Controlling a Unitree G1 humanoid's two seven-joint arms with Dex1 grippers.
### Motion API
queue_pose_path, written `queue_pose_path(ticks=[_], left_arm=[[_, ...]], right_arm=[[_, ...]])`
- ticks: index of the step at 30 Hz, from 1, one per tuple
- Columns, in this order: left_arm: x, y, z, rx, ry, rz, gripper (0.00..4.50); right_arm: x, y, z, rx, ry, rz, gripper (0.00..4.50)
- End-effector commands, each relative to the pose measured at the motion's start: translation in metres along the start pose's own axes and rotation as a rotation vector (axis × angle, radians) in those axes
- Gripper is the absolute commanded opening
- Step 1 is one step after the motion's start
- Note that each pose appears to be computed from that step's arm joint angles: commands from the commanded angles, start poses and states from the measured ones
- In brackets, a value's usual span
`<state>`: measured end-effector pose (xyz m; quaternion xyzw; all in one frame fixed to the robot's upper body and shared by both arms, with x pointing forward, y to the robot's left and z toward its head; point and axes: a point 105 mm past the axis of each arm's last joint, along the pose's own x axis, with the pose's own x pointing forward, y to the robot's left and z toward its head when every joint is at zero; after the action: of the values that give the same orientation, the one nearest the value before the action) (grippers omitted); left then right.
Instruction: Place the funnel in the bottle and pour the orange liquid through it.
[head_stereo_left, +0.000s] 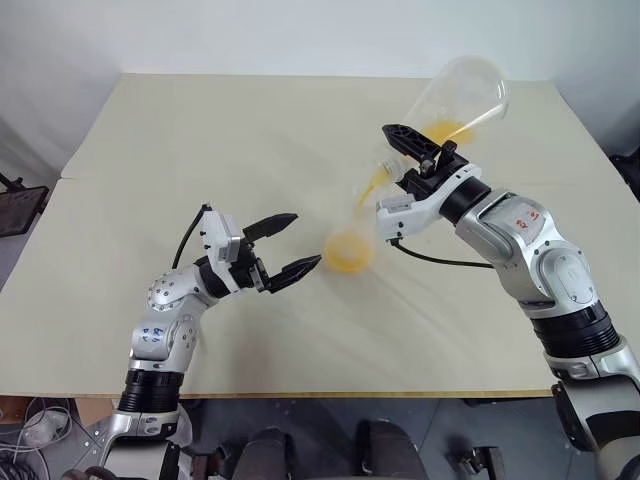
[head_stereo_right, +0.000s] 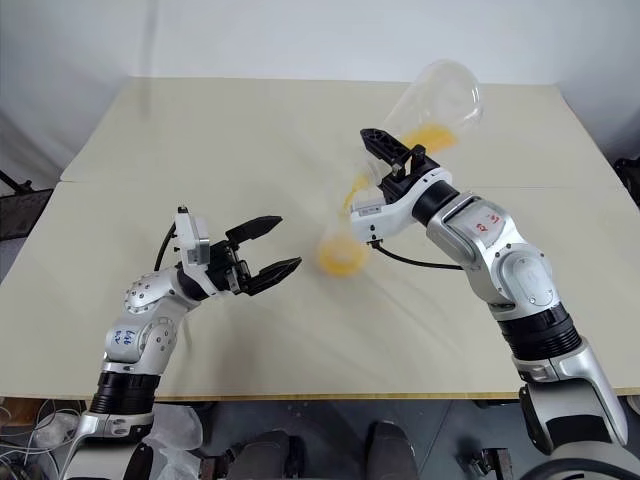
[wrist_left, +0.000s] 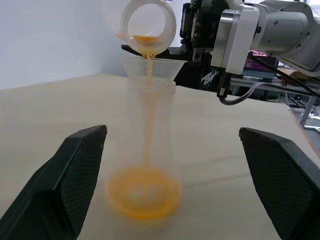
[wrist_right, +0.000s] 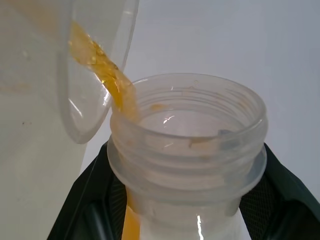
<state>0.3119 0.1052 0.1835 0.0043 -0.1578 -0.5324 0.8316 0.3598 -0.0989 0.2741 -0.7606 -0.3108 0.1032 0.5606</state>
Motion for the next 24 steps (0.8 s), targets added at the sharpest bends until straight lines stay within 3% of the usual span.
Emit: queue_pose_path(ticks=[1,24], left_arm=[[0.003,-0.002,0.009,0.04,-0.031,-0.009,4.5],[0.014,0.006,0.028,0.104,-0.022,-0.047,4.5]], right_arm=[[-0.001,-0.019,0.001,-0.038,-0.01,-0.069,2.46],[-0.003,-0.022,0.002,-0.063,-0.011,-0.093,2.46]])
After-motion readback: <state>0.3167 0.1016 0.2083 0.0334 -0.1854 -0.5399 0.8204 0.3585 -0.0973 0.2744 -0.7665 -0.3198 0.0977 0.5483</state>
